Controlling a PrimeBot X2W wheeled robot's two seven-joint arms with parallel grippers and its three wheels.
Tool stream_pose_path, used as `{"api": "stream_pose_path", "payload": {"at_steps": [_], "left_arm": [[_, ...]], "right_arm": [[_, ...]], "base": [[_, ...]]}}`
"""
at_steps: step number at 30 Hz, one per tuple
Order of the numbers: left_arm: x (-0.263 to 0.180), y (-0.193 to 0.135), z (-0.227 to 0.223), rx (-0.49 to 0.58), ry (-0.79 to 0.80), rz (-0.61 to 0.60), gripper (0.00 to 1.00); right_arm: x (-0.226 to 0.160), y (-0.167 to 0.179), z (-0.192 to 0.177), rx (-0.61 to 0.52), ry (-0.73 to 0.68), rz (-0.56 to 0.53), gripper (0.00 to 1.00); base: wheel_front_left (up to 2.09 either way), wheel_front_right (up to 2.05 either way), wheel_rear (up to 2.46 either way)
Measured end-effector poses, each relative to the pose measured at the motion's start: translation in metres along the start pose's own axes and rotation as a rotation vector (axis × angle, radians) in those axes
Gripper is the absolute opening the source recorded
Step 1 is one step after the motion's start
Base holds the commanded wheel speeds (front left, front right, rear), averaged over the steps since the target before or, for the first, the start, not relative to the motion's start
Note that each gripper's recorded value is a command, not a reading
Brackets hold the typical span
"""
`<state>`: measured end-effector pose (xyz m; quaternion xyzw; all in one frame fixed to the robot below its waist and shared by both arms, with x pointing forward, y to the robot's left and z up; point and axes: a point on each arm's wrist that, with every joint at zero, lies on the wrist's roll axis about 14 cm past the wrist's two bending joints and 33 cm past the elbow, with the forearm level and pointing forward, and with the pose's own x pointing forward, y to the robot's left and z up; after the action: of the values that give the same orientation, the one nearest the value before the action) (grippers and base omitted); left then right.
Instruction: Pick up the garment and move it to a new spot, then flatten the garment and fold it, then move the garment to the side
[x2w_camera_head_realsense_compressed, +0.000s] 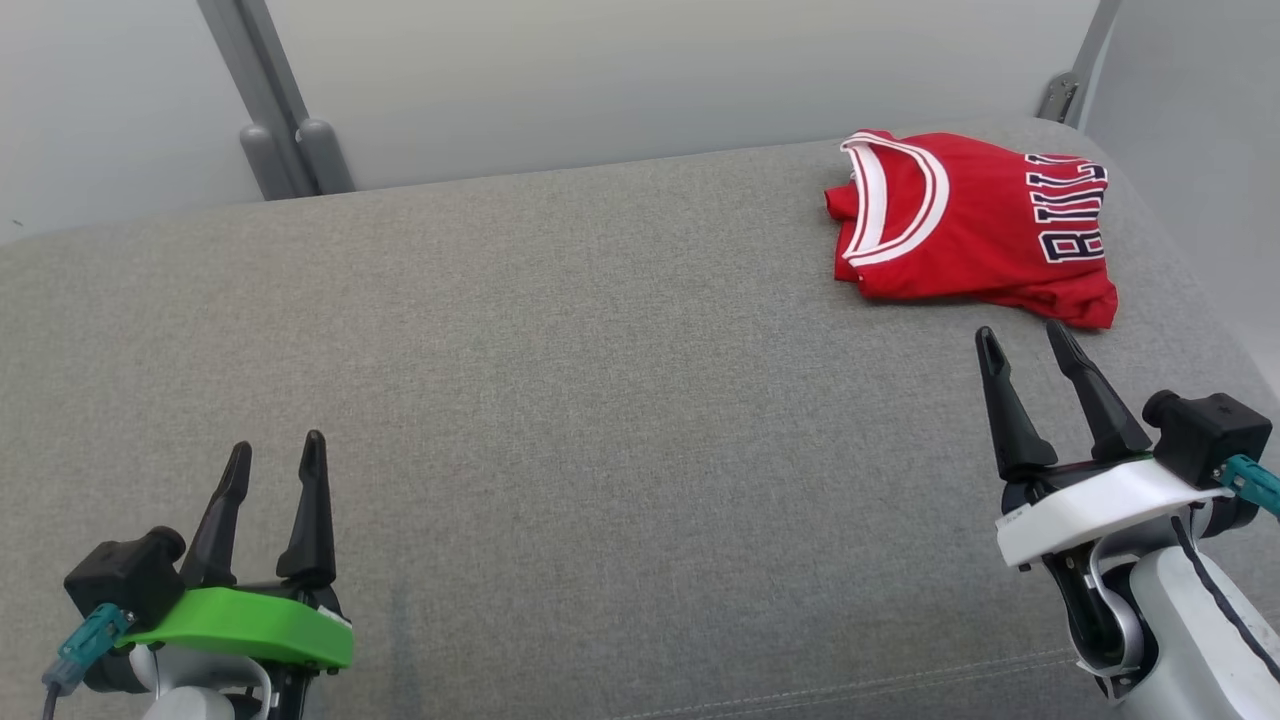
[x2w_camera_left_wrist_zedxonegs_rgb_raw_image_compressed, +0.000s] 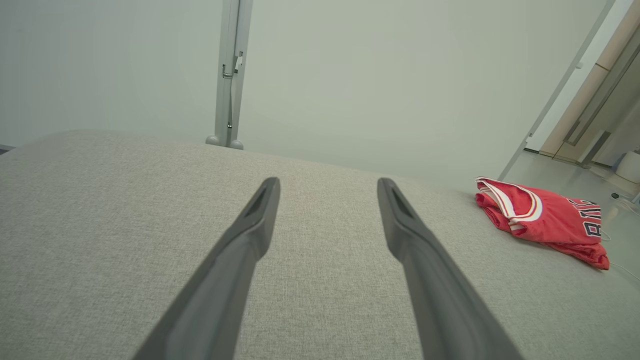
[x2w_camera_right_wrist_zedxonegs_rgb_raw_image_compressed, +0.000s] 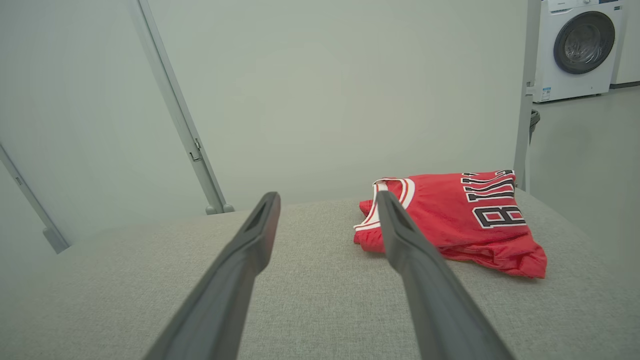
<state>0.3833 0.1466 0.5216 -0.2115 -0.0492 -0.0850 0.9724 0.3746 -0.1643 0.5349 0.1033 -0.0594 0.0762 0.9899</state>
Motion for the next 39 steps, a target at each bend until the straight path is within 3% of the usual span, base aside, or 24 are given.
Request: {"api": "stream_pose_path", "payload": {"at_steps": [22, 23, 28, 39], "left_arm": [[-0.010, 0.004, -0.001, 0.018, -0.003, 0.027, 1.00], [-0.011, 0.004, -0.003, 0.017, 0.004, 0.027, 0.00], [-0.020, 0.006, -0.025, -0.007, 0.068, 0.053, 0.00], [-0.022, 0.015, -0.027, -0.130, 0.078, 0.101, 0.00]], "right_arm": [[-0.010, 0.007, -0.002, -0.016, -0.006, 0.012, 1.00], [-0.010, 0.007, -0.003, -0.012, -0.003, 0.013, 0.00], [-0.022, 0.009, -0.027, 0.023, 0.065, -0.008, 0.00], [-0.021, 0.002, -0.029, 0.156, 0.078, -0.056, 0.00]], "base": [[0.00, 0.00, 0.00], [0.00, 0.00, 0.00], [0.00, 0.00, 0.00], [0.00, 0.00, 0.00]]}}
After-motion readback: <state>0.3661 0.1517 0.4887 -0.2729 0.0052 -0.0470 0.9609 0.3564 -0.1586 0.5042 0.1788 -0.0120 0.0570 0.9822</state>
